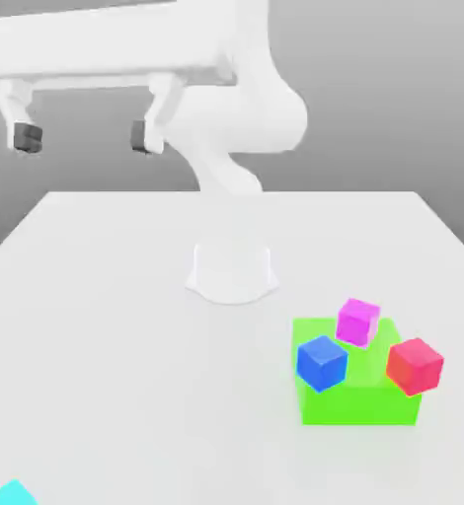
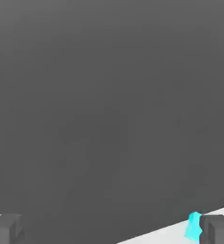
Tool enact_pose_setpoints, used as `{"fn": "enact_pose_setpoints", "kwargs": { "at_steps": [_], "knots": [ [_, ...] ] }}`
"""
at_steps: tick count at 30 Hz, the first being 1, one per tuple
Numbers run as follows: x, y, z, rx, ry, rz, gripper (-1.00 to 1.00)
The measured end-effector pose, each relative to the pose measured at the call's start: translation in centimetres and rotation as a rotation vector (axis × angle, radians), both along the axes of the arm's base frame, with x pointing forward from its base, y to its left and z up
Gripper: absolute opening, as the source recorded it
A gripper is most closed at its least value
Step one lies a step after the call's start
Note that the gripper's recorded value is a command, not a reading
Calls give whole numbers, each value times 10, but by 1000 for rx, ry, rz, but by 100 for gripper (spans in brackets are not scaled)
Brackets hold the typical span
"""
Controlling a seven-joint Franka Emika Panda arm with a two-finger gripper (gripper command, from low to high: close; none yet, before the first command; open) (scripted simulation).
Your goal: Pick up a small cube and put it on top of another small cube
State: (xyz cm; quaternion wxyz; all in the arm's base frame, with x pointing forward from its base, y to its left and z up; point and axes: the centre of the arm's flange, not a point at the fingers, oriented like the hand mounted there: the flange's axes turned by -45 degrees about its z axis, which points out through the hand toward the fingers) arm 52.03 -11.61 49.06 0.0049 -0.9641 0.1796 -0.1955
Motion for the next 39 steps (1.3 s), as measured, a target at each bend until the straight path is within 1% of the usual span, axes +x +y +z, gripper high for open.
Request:
{"fn": "enact_pose_setpoints", "kwargs": {
  "at_steps": [4, 9, 16, 20, 21, 27, 32, 36, 39],
  "knots": [
    [16, -37, -65, 31, 88, -88, 0],
    [25, -72, -151, 70, 197, -181, 0],
    [11, -119, -277, 121, 349, -319, 0],
    [7, -126, -342, 128, 372, -340, 0],
    [6, -127, -355, 129, 373, -341, -100],
    [6, -126, -361, 129, 373, -341, -100],
    [7, -122, -306, 131, 373, -334, -100],
    [19, -25, -269, 140, 372, -160, -100],
    [15, 51, -246, 134, 375, -19, -100]
  ]
}}
